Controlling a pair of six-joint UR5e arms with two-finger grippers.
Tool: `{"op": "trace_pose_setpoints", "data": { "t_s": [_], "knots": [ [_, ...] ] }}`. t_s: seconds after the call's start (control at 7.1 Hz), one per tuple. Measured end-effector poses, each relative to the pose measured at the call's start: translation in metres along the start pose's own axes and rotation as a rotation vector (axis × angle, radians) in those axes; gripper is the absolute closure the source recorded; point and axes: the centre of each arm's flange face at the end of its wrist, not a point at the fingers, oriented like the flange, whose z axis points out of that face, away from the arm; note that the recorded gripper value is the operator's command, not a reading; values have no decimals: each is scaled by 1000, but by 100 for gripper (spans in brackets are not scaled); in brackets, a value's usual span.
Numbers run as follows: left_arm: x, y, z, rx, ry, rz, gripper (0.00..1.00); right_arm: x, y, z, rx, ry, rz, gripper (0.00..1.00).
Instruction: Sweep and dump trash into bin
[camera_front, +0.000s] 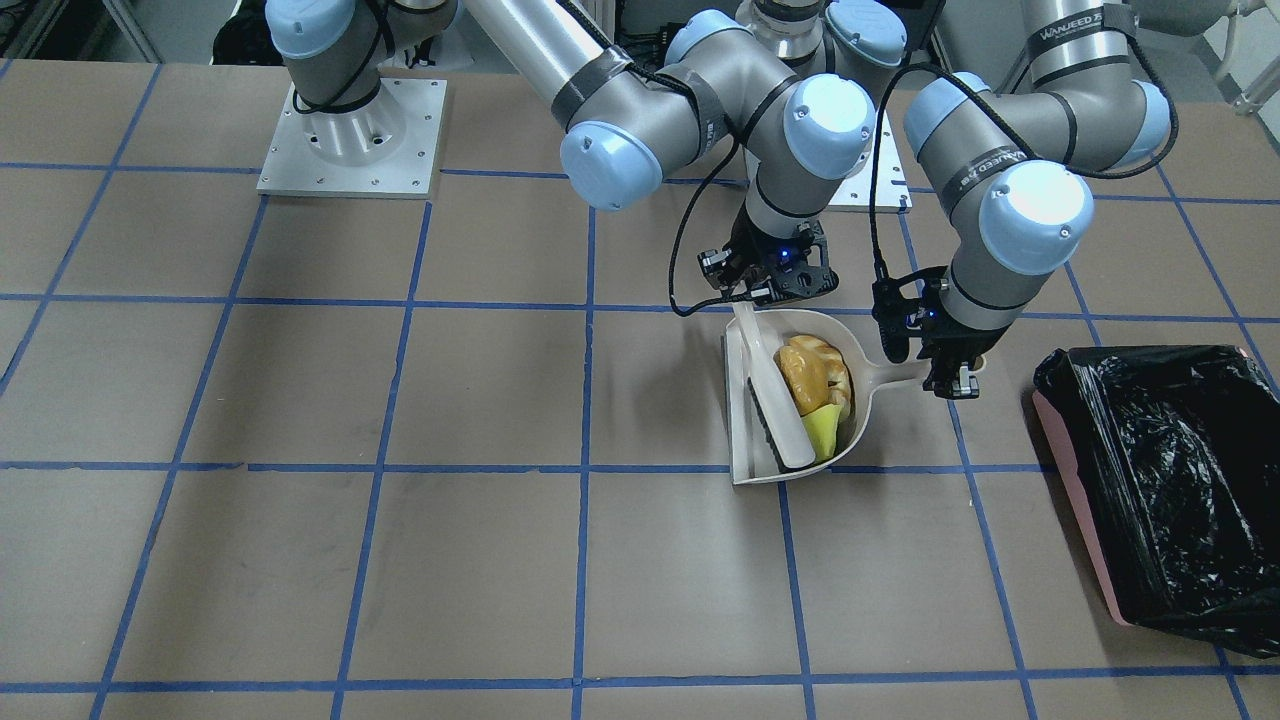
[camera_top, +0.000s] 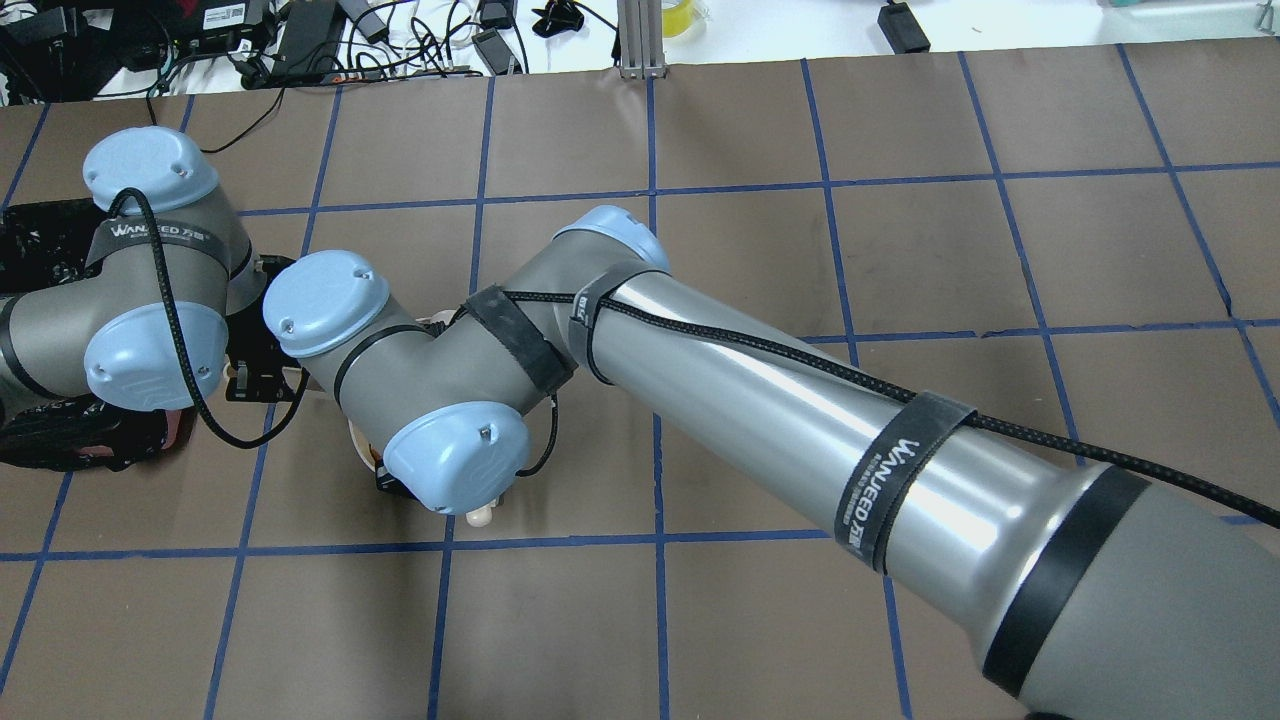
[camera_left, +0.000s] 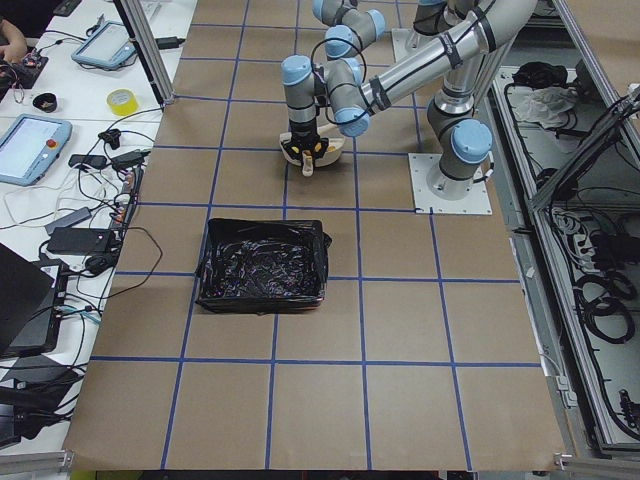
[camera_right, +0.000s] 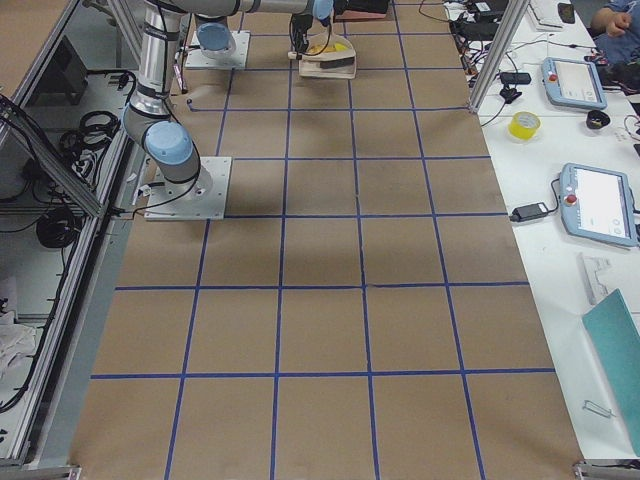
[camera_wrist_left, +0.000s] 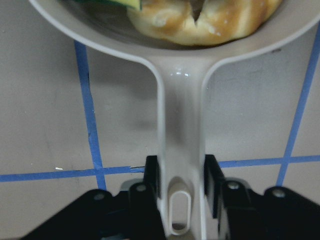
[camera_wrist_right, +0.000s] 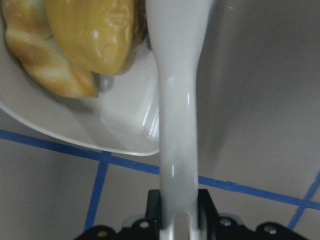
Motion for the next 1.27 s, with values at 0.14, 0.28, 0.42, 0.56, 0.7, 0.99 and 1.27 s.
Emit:
{"op": "trace_pose_setpoints", "data": {
  "t_s": [0.14,0.28,0.42,0.56,0.7,0.99,1.27],
  "knots": [
    [0,0,0,0,0,0,100,20,3,-19,0,36,18,100],
    [0,1,0,0,0,0,100,47,0,-37,6,63,46,100],
    [0,1,1,0,1,-1,100,83,-12,-53,12,74,87,100],
    [0,1,1,0,1,-1,100,126,-29,-64,14,73,147,100],
    [0,1,1,0,1,-1,100,175,-47,-68,8,68,216,100],
    [-1,1,0,0,0,-1,100,278,-70,-63,-20,46,314,100],
    [-1,1,0,0,0,-1,100,300,-57,-34,-87,36,305,100]
  ]
}}
